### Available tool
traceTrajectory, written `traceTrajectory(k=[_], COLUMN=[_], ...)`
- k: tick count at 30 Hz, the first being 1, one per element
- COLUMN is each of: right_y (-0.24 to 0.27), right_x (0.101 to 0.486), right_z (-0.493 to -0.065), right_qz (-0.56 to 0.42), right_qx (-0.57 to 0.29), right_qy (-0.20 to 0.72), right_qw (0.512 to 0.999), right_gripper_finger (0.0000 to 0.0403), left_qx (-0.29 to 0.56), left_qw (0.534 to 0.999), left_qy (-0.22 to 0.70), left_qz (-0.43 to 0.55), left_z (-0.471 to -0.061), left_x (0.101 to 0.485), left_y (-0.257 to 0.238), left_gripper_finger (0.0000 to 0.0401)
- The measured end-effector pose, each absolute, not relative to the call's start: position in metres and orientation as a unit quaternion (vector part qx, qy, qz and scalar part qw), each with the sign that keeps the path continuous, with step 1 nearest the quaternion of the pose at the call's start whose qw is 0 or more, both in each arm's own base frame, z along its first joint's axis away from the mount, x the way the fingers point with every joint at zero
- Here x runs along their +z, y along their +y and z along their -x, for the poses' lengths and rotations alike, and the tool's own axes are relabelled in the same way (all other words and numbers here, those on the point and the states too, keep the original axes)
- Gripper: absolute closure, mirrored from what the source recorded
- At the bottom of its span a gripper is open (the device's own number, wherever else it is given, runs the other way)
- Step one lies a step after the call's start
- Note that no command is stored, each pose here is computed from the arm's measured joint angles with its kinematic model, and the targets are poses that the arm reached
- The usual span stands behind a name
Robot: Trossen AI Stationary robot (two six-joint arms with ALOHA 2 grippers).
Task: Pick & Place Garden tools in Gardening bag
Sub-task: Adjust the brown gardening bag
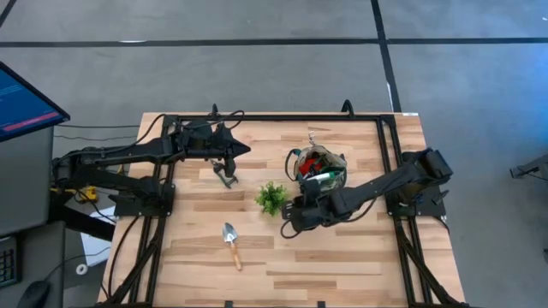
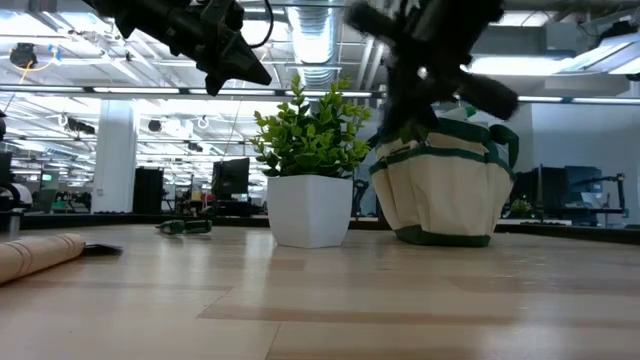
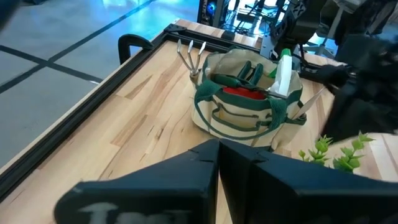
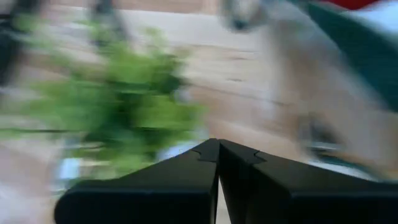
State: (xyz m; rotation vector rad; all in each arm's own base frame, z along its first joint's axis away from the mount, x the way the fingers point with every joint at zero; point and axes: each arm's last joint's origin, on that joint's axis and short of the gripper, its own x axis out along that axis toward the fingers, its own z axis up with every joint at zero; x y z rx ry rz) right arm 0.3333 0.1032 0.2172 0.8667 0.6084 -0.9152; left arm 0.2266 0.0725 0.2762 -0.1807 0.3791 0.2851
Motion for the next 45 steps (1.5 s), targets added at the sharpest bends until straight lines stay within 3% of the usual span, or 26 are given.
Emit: traceTrajectory(k=[16, 24, 29, 38, 45], right_y=[0.101, 0.111, 0.098, 0.079, 0.066], right_x=[0.228, 0.236, 0.224, 0.228, 0.222], right_z=[-0.284, -0.310, -0.321, -0.335, -0.327], right_qz=[-0.357, -0.402, -0.375, -0.365, -0.354], right_qx=[-0.530, -0.394, -0.434, -0.433, -0.490], right_qy=[0.335, 0.342, 0.307, 0.267, 0.280], right_qw=[0.693, 0.753, 0.759, 0.780, 0.746], right_gripper_finger=[0.0403, 0.0403, 0.0403, 0.0403, 0.0403], left_qx=[0.143, 0.143, 0.143, 0.143, 0.143], left_qw=[0.967, 0.967, 0.967, 0.967, 0.967], left_qy=[0.191, 0.191, 0.191, 0.191, 0.192], left_qz=[0.089, 0.089, 0.089, 0.090, 0.089], left_z=[-0.226, -0.226, -0.226, -0.226, -0.226], left_x=[0.276, 0.276, 0.276, 0.276, 0.275], left_y=[0.073, 0.073, 0.073, 0.072, 0.072], left_gripper_finger=[0.0400, 0.0400, 0.0400, 0.0400, 0.0400])
